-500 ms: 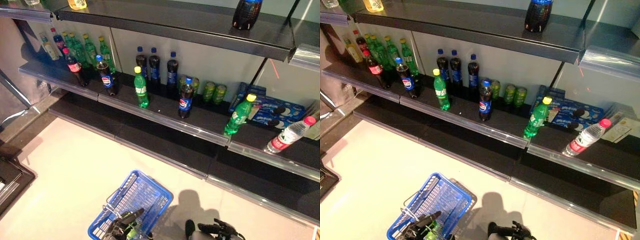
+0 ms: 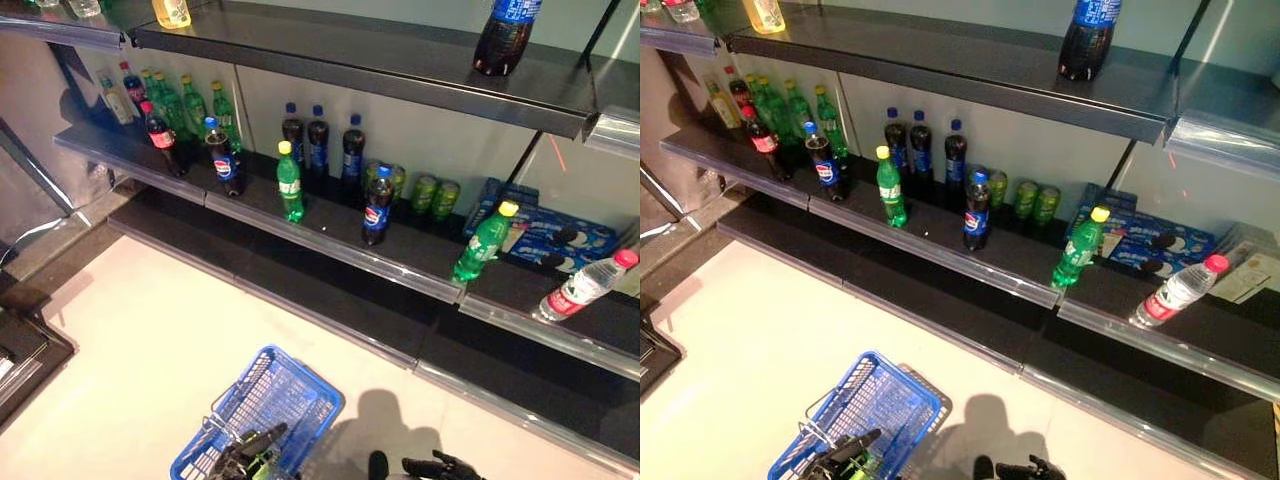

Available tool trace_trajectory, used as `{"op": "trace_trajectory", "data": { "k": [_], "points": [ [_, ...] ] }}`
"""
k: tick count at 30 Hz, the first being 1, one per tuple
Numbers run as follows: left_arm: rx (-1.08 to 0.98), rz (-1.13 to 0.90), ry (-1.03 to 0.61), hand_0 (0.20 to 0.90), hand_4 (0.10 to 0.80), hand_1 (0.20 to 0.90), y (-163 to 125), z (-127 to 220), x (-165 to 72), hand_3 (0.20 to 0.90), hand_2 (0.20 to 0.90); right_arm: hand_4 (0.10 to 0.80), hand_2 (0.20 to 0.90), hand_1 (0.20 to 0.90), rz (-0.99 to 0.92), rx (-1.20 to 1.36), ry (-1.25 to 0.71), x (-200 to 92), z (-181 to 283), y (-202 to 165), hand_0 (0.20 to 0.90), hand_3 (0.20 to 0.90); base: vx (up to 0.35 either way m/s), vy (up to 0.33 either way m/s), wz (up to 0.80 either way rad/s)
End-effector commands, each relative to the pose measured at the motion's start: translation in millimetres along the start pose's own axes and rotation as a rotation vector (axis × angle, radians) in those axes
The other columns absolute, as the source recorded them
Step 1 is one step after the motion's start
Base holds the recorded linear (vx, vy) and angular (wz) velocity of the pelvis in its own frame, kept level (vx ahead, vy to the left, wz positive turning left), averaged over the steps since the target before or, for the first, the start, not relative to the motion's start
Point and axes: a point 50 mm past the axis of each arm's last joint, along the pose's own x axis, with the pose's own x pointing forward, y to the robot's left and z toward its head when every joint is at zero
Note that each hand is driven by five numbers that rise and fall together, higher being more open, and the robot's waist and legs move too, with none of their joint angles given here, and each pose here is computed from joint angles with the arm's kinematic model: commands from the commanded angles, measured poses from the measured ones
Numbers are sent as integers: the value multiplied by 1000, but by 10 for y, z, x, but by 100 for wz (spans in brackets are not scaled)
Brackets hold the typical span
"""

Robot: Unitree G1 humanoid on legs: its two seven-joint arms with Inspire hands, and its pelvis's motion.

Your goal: Pick up the drink and place into the basket.

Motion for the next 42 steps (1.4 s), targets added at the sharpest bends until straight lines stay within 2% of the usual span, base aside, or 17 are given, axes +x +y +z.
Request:
{"op": "trace_trajectory", "data": {
  "k": [1, 9, 14, 15, 16, 17, 18, 20, 21, 23, 24, 26, 27, 31, 33, 38, 42],
  "points": [
    [-7, -28, -85, 300, 100, 300, 29, 156, 2, 200, 300, 800, 900, 900, -28, -100, 84, -33, -269, -68, 900, 900, 0, 0, 0],
    [20, -18, -66, 300, 100, 300, 29, 145, 5, 200, 300, 800, 900, 900, -38, -310, -78, -21, -34, -21, 900, 900, 0, 0, 0],
    [36, -18, -84, 300, 100, 300, -20, 219, 1, 200, 300, 800, 900, 900, -10, -480, -479, -230, 842, 242, 900, 900, -13, -45, 3],
    [36, -18, -83, 300, 100, 300, -19, 217, 1, 200, 300, 800, 900, 900, -10, -480, -478, -231, 840, 240, 900, 900, -29, -56, 10],
    [28, -12, -95, 300, 100, 300, 26, 237, -19, 200, 300, 800, 900, 900, 10, -494, -688, -484, 1191, 306, 900, 900, -18, -45, 10],
    [27, -10, -95, 300, 100, 300, 49, 232, -28, 200, 300, 800, 900, 900, 11, -493, -739, -593, 1313, 299, 900, 900, -17, -66, 6],
    [26, -4, -98, 300, 100, 300, 107, 206, -49, 200, 300, 800, 900, 900, 7, -488, -904, -852, 1542, 256, 900, 900, 5, -41, 1],
    [25, 4, -100, 300, 100, 300, 158, 175, -67, 200, 300, 800, 900, 900, -1, -461, -1074, -1111, 1729, 190, 900, 900, 5, -21, 0],
    [18, 9, -100, 300, 100, 300, 198, 151, -82, 200, 300, 800, 900, 900, -24, -448, -1222, -1353, 1882, 142, 900, 900, 0, 0, 0],
    [11, 14, -98, 300, 100, 300, 224, 137, -89, 200, 300, 800, 900, 900, -37, -422, -1322, -1548, 2006, 90, 900, 900, 20, 4, 1],
    [6, 19, -95, 300, 100, 300, 236, 117, -95, 200, 300, 800, 900, 900, -68, -372, -1460, -1799, 2144, 9, 900, 900, 51, 12, 1],
    [3, 22, -91, 300, 100, 300, 231, 107, -96, 200, 300, 800, 900, 900, -100, -340, -1536, -1956, 2234, -66, 900, 900, 47, 14, -1],
    [1, 27, -87, 300, 100, 300, 221, 92, -97, 200, 300, 800, 900, 900, -157, -269, -1636, -2149, 2334, -178, 900, 900, 47, 13, -1],
    [-1, 36, -80, 300, 100, 300, 260, 67, -104, 200, 300, 800, 900, 900, -328, -82, -1768, -2478, 2491, -437, 900, 900, 55, 5, 0],
    [-2, 41, -78, 300, 100, 300, 279, 53, -108, 200, 300, 800, 900, 900, -387, -13, -1794, -2541, 2506, -516, 900, 900, 25, 0, 0],
    [-2, 54, -69, 300, 100, 300, 322, 23, -117, 200, 300, 800, 900, 900, -533, 178, -1817, -2606, 2471, -675, 900, 900, 40, 4, -1],
    [2, 54, -64, 300, 100, 300, 313, 10, -118, 200, 300, 800, 900, 900, -593, 224, -1784, -2545, 2427, -700, 900, 900, 0, 0, 0]
  ]
}}
